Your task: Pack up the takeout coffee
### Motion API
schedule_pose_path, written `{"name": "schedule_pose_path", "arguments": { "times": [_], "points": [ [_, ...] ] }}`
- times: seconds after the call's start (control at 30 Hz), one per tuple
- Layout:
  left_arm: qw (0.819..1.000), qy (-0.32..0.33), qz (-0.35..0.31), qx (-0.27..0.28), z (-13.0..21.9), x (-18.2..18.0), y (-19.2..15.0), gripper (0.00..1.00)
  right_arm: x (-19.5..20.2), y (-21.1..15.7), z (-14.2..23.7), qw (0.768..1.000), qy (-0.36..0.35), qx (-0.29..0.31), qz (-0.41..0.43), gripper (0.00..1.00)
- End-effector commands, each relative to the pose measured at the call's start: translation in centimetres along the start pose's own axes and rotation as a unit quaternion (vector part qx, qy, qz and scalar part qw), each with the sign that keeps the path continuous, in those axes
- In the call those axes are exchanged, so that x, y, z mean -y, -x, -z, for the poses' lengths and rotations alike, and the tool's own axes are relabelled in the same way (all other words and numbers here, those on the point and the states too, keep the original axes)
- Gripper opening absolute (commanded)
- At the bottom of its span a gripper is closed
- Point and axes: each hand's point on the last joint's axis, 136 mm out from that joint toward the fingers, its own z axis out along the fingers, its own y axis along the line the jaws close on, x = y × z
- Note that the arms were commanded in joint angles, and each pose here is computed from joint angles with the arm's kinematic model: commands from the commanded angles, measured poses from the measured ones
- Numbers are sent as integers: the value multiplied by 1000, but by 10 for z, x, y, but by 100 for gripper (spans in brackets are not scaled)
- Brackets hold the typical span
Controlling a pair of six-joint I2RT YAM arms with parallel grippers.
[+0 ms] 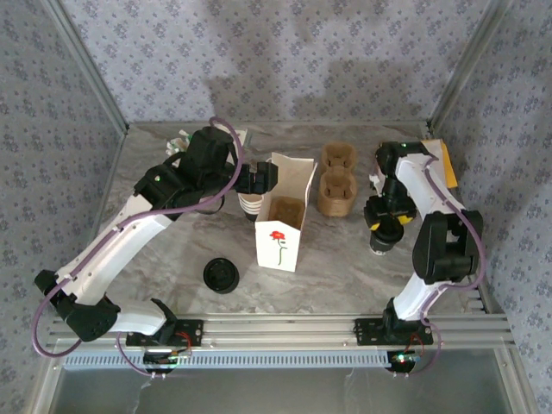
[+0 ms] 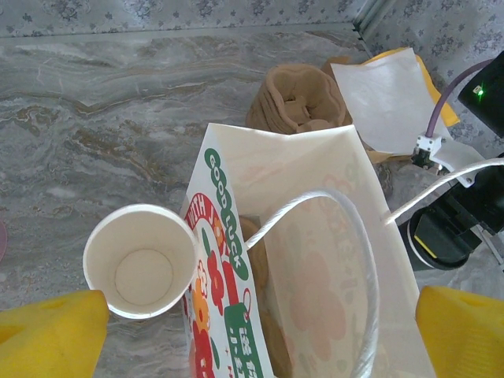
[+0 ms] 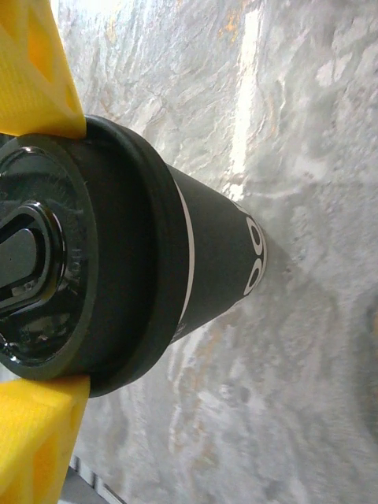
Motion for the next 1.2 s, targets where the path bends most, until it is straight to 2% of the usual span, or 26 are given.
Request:
{"name": "schedule_pose_path", "arguments": {
  "times": [0.0, 0.27, 0.47, 0.67, 0.87, 1.17],
  "points": [
    [999, -12, 9, 34, 15, 5, 18, 100, 5, -13, -1, 997, -3, -48, -61, 74],
    [999, -13, 9, 34, 14, 5, 17, 100, 5, -15, 11, 995, -1, -18, -96, 76],
    [999, -15, 10, 36, 15, 6, 19, 100, 4, -16, 14, 994, 10, 12, -113, 81],
    [999, -15, 9, 36, 16, 6, 19, 100, 1, -23, 10, 993, 18, 27, -111, 87],
    [999, -17, 10, 36, 17, 8, 20, 100, -1, -22, 22, 994, 20, 66, -81, 94],
    [999, -17, 8, 37, 20, 9, 22, 100, 2, -25, 17, 993, 11, 56, -105, 95]
  ]
}}
